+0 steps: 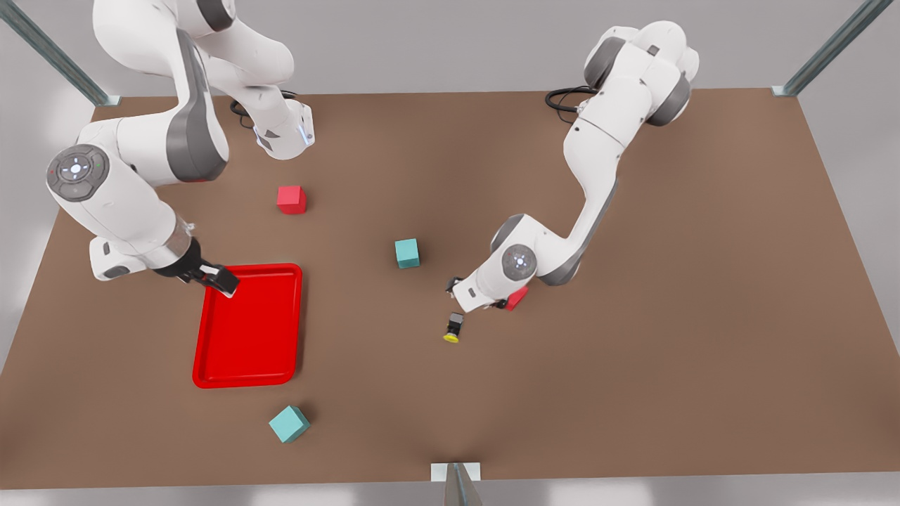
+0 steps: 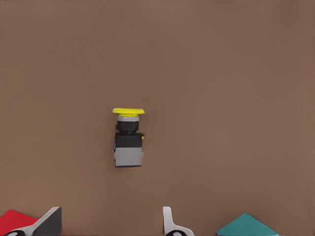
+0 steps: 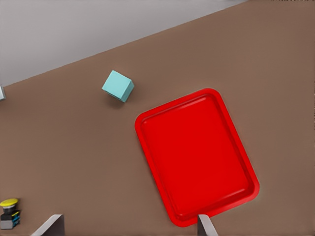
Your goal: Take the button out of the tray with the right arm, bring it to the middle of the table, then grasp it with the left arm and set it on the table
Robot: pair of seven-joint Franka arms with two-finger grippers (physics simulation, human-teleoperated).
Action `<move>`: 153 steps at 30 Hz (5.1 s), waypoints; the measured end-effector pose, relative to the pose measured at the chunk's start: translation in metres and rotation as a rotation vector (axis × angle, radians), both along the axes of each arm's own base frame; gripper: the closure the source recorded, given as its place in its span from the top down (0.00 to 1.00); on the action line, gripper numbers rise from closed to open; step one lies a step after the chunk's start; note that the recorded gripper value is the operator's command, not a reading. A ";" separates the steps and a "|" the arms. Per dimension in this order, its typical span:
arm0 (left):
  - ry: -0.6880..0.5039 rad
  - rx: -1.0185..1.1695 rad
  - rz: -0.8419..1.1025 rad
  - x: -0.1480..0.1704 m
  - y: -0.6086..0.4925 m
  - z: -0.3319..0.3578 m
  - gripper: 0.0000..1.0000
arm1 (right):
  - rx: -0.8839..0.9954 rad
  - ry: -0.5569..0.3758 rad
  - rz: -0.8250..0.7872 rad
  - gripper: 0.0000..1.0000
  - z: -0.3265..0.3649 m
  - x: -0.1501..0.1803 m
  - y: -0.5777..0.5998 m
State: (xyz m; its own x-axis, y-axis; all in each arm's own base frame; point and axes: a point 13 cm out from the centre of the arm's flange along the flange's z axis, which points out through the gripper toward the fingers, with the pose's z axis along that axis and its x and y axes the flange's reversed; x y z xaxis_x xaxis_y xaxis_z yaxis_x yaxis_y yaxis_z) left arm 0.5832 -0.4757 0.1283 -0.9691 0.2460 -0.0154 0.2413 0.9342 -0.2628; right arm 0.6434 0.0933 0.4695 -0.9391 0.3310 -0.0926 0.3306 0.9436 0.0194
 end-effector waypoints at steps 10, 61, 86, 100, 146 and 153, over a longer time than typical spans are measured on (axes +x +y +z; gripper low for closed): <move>-0.093 -0.054 0.202 0.030 -0.022 -0.033 1.00 | -0.005 -0.028 0.050 1.00 0.014 0.010 -0.027; -0.033 0.131 0.175 0.035 -0.032 -0.080 0.88 | -0.023 -0.025 0.146 1.00 0.015 0.011 -0.045; -0.046 0.116 0.193 0.039 -0.034 -0.087 0.51 | -0.024 -0.025 0.157 1.00 0.015 0.011 -0.042; -0.080 0.143 0.201 0.048 -0.025 -0.081 0.47 | -0.026 -0.025 0.155 1.00 0.015 0.011 -0.044; -1.321 0.349 0.923 0.145 0.084 -0.035 0.44 | -0.026 -0.025 0.158 1.00 0.015 0.011 -0.042; -1.381 0.281 0.916 0.149 0.087 -0.043 0.44 | -0.026 -0.025 0.159 1.00 0.015 0.010 -0.042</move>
State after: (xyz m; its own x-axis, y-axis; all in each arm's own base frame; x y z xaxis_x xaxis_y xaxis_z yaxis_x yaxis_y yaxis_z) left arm 0.7326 -0.3890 0.0857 -0.0834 -0.2096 -0.9742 -0.4794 0.8655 -0.1452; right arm 0.6538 0.0516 0.4845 -0.9767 0.1758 -0.1231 0.1770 0.9842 0.0009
